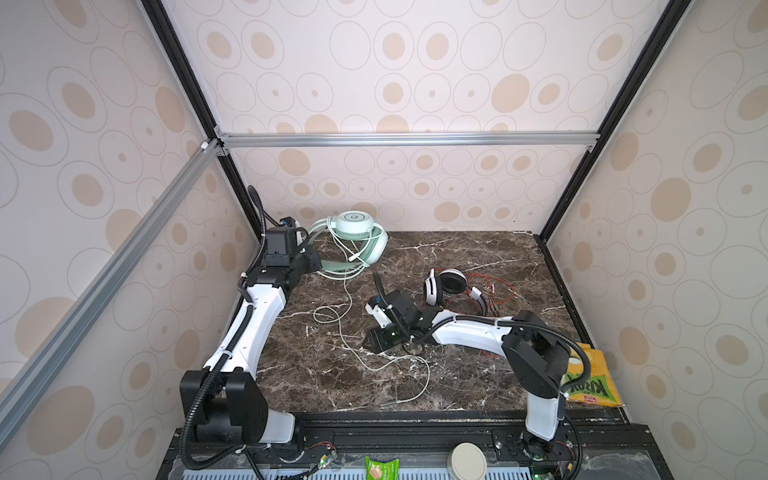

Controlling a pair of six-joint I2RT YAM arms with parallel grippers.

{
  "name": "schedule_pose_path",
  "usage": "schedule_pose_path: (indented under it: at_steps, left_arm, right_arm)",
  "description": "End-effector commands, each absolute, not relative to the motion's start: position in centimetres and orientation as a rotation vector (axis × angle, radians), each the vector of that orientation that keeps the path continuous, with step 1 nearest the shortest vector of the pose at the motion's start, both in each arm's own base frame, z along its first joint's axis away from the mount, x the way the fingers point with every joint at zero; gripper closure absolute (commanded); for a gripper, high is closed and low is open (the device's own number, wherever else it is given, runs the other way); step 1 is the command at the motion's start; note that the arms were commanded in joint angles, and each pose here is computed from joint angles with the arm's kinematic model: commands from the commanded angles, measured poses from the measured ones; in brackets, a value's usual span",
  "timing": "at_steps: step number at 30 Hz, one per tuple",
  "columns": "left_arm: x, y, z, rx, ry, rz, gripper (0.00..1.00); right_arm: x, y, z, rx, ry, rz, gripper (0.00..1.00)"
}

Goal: Wrap the headphones

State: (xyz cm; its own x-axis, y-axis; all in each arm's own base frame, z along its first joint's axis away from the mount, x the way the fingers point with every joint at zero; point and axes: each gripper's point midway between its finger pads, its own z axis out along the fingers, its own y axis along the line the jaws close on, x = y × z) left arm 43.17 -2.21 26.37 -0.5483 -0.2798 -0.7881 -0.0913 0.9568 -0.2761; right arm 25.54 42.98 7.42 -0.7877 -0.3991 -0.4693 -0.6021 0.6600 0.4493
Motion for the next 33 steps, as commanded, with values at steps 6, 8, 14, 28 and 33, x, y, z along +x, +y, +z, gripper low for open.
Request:
schedule_pose_path:
  at_steps: [6,8,14,28,33]
  left_arm:
    - [43.2,-2.1,31.2,-0.268,2.014,-0.302,1.00]
    - [43.2,-2.0,31.2,-0.270,2.013,-0.297,1.00]
    - [43.2,-1.7,31.1,-0.277,2.015,-0.294,1.00]
    - [43.3,-1.3,31.2,-0.291,2.008,-0.313,1.00]
    - [43.3,-1.1,31.2,-0.296,2.007,-0.319,1.00]
  right_arm:
    - [25.6,46.5,4.7,-0.970,2.537,0.839,0.41]
    - [26.6,47.2,4.3,-0.890,2.531,0.849,0.41]
    - [28.7,48.9,3.1,-0.773,2.495,0.799,0.48]
    - [31.0,51.4,0.7,-0.750,2.502,0.722,0.56]
    - [30.9,51.4,0.0,-0.753,2.525,0.637,0.64]
